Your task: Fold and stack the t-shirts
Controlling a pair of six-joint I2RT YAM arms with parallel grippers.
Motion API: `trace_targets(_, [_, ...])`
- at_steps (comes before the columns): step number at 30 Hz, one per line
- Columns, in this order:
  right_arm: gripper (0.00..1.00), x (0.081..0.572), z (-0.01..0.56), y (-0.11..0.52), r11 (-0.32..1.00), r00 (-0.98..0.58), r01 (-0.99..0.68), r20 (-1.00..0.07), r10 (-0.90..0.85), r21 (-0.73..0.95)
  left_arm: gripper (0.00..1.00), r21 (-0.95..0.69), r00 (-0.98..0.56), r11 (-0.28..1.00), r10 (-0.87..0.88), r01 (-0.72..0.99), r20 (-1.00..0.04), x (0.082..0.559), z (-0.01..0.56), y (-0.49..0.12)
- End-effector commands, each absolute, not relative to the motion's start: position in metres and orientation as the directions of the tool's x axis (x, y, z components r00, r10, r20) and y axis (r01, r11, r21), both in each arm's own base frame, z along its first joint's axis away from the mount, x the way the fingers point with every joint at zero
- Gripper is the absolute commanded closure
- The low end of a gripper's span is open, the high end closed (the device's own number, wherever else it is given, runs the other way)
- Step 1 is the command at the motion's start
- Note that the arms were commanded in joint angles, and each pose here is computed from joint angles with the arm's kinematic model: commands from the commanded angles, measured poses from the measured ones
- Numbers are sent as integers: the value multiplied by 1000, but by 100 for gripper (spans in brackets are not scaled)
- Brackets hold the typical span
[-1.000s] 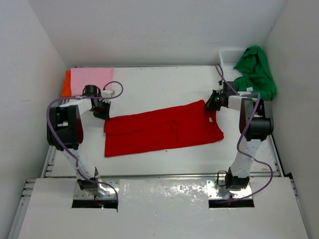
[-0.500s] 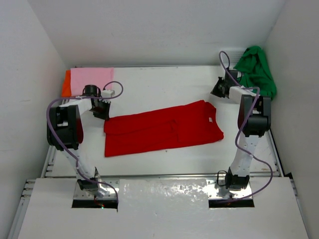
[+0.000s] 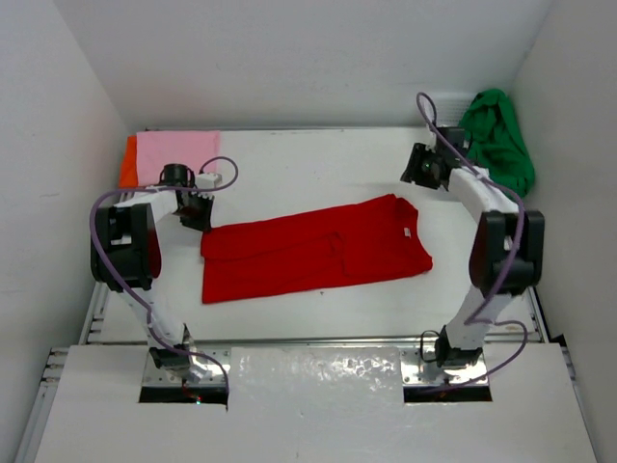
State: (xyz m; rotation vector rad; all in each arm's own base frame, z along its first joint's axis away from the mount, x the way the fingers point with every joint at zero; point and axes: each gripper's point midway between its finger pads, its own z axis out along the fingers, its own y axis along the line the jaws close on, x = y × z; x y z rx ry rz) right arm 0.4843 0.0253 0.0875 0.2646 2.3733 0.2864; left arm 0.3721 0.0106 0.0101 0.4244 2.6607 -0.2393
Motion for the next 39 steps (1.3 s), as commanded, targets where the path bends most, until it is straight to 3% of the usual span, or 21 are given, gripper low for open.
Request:
trace_targets(1, [53,435,127,15,966,-720,127,-650,245,225,100,-65,-831,940,263,336,-490,384,23,18])
trace_targets(3, [42,395,106,4,956,-763,214,-577,293,202,100,-61,-827,940,264,336,-496,385,24,18])
trace_targets(7, [39,319,63,5,926,-821,307,-432,374,219,100,-58,-824,941,260,333,-503,386,27,19])
trace_targets(8, [40,310,62,3,920,-815,323,-430,389,221,83,-64,-818,938,264,342,-511,386,30,16])
trace_targets(10, [39,285,37,3,908,-822,358,-387,417,218,74,-61,-813,934,272,351,-514,384,32,16])
trace_targets(13, [40,270,27,0,888,-801,399,-384,458,228,70,-32,-792,933,285,357,-541,384,47,19])
trace_targets(16, [40,262,18,1,862,-780,434,-368,505,262,59,-21,-776,933,286,359,-562,383,63,23])
trace_targets(21, [43,257,6,11,819,-752,467,-338,566,332,56,-8,-768,932,295,364,-568,378,76,25])
trace_targets(26, [49,265,-3,16,808,-741,458,-342,577,371,53,-57,-805,930,283,364,-522,380,45,22])
trace_targets(29, [60,271,-9,11,819,-747,456,-352,565,348,54,-62,-829,934,281,352,-484,377,25,25])
trace_targets(30, [74,272,-11,8,824,-749,457,-355,559,334,56,-63,-832,934,282,353,-479,376,21,25])
trace_targets(31, [81,277,-11,8,828,-750,452,-360,554,332,60,-68,-837,933,284,354,-468,371,15,25])
trace_targets(32, [86,277,-16,9,833,-764,448,-346,545,324,74,-71,-837,931,287,359,-466,370,13,24])
trace_targets(33, [91,280,-17,10,842,-773,436,-347,532,318,83,-84,-840,927,288,364,-461,366,10,22])
trace_targets(35, [94,291,-14,12,872,-802,397,-353,481,286,100,-129,-849,909,309,396,-428,349,2,14])
trace_targets(39, [97,325,2,15,917,-824,333,-406,396,218,100,-92,-855,904,356,418,-377,320,-6,21])
